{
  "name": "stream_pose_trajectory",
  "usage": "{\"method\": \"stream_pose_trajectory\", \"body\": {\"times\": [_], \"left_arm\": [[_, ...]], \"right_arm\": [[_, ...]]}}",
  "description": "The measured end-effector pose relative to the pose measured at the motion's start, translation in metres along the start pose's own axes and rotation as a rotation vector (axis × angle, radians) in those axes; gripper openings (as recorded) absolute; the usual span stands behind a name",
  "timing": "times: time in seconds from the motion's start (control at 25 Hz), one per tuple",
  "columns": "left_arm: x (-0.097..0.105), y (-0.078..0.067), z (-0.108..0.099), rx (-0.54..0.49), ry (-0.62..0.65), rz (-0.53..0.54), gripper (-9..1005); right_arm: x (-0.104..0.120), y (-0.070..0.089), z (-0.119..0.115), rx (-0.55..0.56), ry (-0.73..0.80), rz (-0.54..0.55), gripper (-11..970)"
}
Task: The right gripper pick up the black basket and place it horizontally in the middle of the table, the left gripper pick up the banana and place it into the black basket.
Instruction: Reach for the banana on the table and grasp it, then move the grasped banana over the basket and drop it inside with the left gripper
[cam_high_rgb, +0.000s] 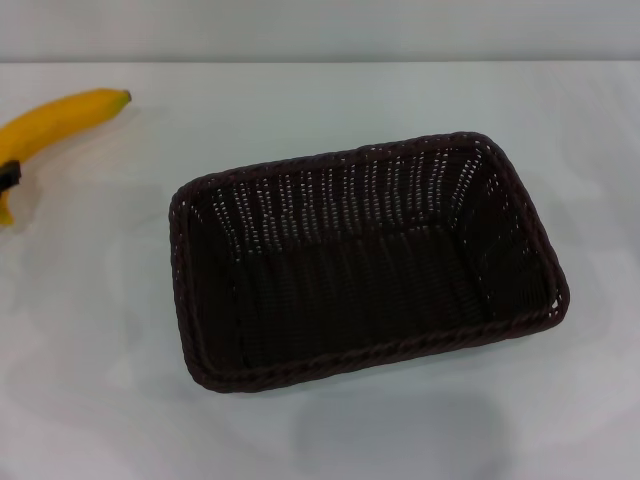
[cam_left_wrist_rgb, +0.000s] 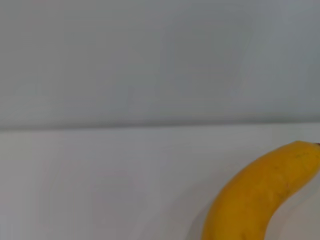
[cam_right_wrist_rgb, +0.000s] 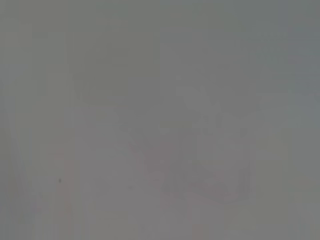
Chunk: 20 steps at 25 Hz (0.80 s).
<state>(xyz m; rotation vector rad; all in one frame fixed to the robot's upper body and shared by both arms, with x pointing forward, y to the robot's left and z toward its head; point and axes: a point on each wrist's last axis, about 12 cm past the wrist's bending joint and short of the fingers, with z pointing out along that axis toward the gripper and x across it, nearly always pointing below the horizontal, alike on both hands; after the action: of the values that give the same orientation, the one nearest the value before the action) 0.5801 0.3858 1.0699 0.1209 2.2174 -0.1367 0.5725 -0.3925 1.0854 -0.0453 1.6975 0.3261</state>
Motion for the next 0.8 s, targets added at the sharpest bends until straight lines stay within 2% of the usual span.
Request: {"method": "stream_pose_trajectory", "body": {"times": [0.08, 0.24, 0.32, 0.4, 0.56, 0.68, 0.8], "left_arm": [[-0.010, -0.001, -0.004, 0.023, -0.018, 0.017, 486], [-0.044, -0.013, -0.021, 0.144, -0.060, 0.085, 491], [-0.060, -0.024, -0.032, 0.225, -0.069, 0.145, 493], [-0.079, -0.042, -0.045, 0.334, -0.073, 0.230, 495], [-0.105, -0.075, -0.072, 0.517, -0.098, 0.329, 500], [-0.115, -0.094, -0.086, 0.644, -0.111, 0.369, 503], [-0.115, -0.106, -0.093, 0.750, -0.089, 0.384, 506]], "right_arm": [[-0.001, 0.000, 0.001, -0.001, -0.003, 0.000, 628], [-0.004, 0.002, 0.003, -0.011, -0.014, -0.008, 628], [-0.006, 0.003, 0.005, -0.016, -0.017, -0.015, 629], [-0.007, 0.004, 0.007, -0.021, -0.021, -0.020, 629], [-0.009, 0.006, 0.009, -0.029, -0.028, -0.030, 629], [-0.010, 0.005, 0.008, -0.032, -0.034, -0.037, 630], [-0.010, 0.004, 0.006, -0.028, -0.036, -0.036, 630]]}}
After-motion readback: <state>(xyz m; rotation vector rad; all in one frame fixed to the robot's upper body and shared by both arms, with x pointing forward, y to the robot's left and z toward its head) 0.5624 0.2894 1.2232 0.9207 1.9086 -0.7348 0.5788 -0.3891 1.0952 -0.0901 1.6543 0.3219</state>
